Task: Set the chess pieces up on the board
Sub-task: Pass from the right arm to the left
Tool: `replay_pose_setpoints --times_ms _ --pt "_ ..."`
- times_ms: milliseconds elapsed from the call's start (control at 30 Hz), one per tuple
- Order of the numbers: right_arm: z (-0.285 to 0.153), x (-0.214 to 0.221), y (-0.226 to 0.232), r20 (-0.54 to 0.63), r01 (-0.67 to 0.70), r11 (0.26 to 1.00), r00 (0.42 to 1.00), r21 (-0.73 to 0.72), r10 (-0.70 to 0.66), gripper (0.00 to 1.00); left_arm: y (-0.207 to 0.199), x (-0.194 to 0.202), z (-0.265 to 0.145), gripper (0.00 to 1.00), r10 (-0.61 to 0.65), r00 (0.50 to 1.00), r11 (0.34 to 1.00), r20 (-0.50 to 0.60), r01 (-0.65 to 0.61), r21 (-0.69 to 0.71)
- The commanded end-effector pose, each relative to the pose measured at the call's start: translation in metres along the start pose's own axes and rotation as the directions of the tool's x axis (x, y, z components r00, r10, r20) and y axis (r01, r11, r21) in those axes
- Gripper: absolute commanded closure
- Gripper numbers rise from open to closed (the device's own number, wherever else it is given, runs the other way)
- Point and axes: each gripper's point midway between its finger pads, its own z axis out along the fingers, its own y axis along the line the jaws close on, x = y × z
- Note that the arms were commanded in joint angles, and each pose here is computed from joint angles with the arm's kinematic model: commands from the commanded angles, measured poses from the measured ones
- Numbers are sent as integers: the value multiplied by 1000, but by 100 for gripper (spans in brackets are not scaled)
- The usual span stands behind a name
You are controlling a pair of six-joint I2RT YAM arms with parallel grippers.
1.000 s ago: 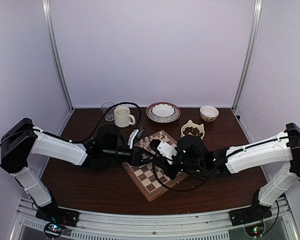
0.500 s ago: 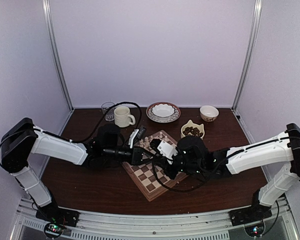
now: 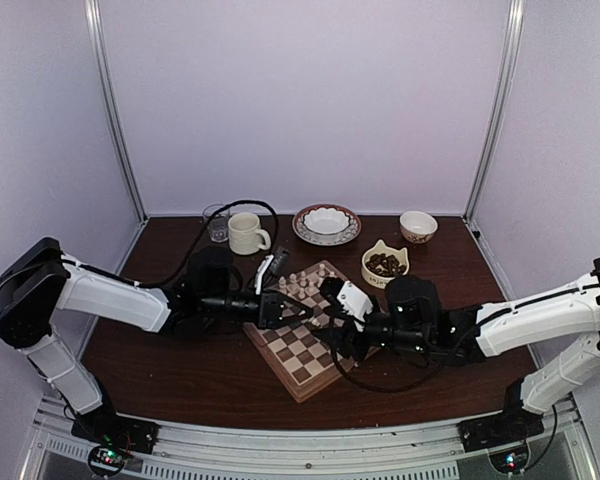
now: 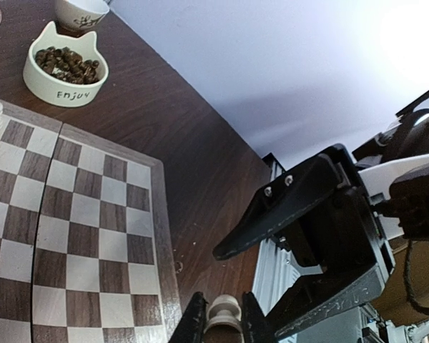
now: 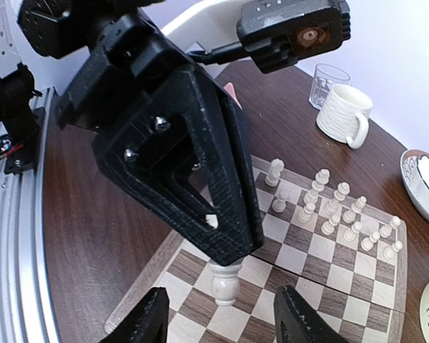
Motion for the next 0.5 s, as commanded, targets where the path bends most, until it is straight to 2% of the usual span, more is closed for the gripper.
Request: replay_pose_setpoints --times_ms 0,167,467 --pt "-19 -37 24 166 -14 990 985 -142 38 47 -37 -25 -13 94 39 995 987 93 -53 153" --pt "-25 -46 33 208 -49 976 974 -211 94 49 -51 -27 -18 93 42 993 975 113 -65 214" --pt "-33 -45 15 230 -38 994 971 -99 60 50 -58 -29 -19 93 7 993 963 114 -38 268"
